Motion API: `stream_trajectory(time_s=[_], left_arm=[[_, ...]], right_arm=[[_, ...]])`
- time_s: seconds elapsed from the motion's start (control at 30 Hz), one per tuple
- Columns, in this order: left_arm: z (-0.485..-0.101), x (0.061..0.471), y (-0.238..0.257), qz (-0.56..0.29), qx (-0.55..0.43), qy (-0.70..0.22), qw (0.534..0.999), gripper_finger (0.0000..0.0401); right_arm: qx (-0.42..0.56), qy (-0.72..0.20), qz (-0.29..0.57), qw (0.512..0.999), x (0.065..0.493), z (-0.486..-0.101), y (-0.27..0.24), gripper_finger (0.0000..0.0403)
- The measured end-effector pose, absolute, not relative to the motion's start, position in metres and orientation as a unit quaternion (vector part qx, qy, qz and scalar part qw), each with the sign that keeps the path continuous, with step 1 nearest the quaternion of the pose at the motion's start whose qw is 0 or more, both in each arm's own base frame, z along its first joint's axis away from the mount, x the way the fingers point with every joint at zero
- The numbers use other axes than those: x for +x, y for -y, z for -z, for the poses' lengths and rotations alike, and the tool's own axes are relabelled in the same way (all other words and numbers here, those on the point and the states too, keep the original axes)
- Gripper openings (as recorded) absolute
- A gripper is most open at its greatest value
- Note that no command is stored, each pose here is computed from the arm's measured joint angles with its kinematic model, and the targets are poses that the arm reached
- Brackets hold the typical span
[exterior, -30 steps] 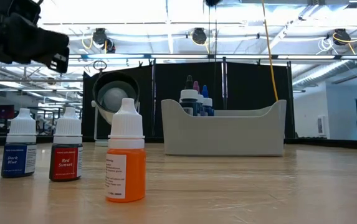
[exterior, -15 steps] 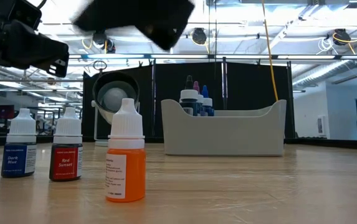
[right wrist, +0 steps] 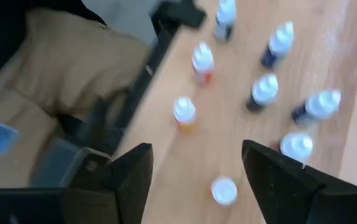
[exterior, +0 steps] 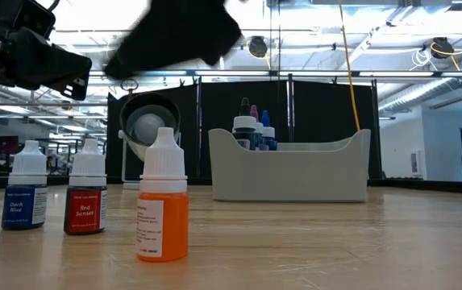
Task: Pick & Place food coloring
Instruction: Put the top right small orange food coloring bottle into the white bin
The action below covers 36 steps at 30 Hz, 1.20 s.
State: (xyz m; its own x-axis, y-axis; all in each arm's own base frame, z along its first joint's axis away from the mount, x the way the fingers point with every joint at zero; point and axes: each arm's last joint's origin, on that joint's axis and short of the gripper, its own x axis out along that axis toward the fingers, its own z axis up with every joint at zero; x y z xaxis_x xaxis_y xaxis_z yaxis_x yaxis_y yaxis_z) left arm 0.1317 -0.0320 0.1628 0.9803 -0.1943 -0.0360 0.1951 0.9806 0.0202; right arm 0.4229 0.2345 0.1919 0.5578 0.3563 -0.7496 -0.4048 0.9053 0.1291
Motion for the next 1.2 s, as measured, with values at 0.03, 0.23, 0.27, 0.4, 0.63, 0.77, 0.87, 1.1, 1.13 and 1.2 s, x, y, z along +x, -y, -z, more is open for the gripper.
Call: stream_trajectory(time_s=[0.03, 0.23, 0.27, 0.4, 0.63, 0.77, 0.87, 1.1, 1.13, 1.2], left_arm=[[-0.163, 0.132, 0.032, 0.098, 0.013, -0.017, 0.995, 0.0006], [-0.163, 0.132, 0.032, 0.097, 0.036, -0.012, 0.995, 0.0007], [-0.163, 0.132, 0.032, 0.097, 0.041, -0.012, 0.994, 0.0011], [-0.163, 0.132, 0.032, 0.097, 0.042, -0.012, 0.994, 0.0026], [-0.164, 0.132, 0.032, 0.097, 0.025, -0.010, 0.995, 0.0032], [-0.166, 0.132, 0.032, 0.097, 0.024, -0.002, 0.995, 0.0032], [-0.166, 0.132, 0.032, 0.097, 0.024, -0.001, 0.995, 0.0033], [-0.166, 0.132, 0.032, 0.097, 0.023, -0.001, 0.995, 0.0033], [-0.166, 0.132, 0.032, 0.097, 0.024, -0.001, 0.995, 0.0033], [-0.166, 0.132, 0.032, 0.097, 0.027, -0.001, 0.995, 0.0033]], right_arm=[[-0.033, -0.421, -0.208, 0.882, 0.422, -0.188, -0.234, 0.0237], [-0.050, -0.444, -0.194, 0.874, 0.415, -0.168, -0.229, 0.0238], [-0.054, -0.447, -0.193, 0.872, 0.414, -0.166, -0.229, 0.0238], [-0.059, -0.424, -0.202, 0.881, 0.415, -0.165, -0.230, 0.0238], [-0.061, -0.389, -0.213, 0.894, 0.417, -0.159, -0.231, 0.0238], [-0.063, -0.384, -0.214, 0.896, 0.415, -0.155, -0.230, 0.0233], [-0.085, -0.383, -0.209, 0.896, 0.413, -0.150, -0.229, 0.0222], [-0.138, -0.386, -0.201, 0.890, 0.408, -0.140, -0.227, 0.0190], [-0.138, -0.387, -0.201, 0.889, 0.407, -0.139, -0.226, 0.0186], [-0.138, -0.388, -0.202, 0.889, 0.407, -0.137, -0.226, 0.0177]])
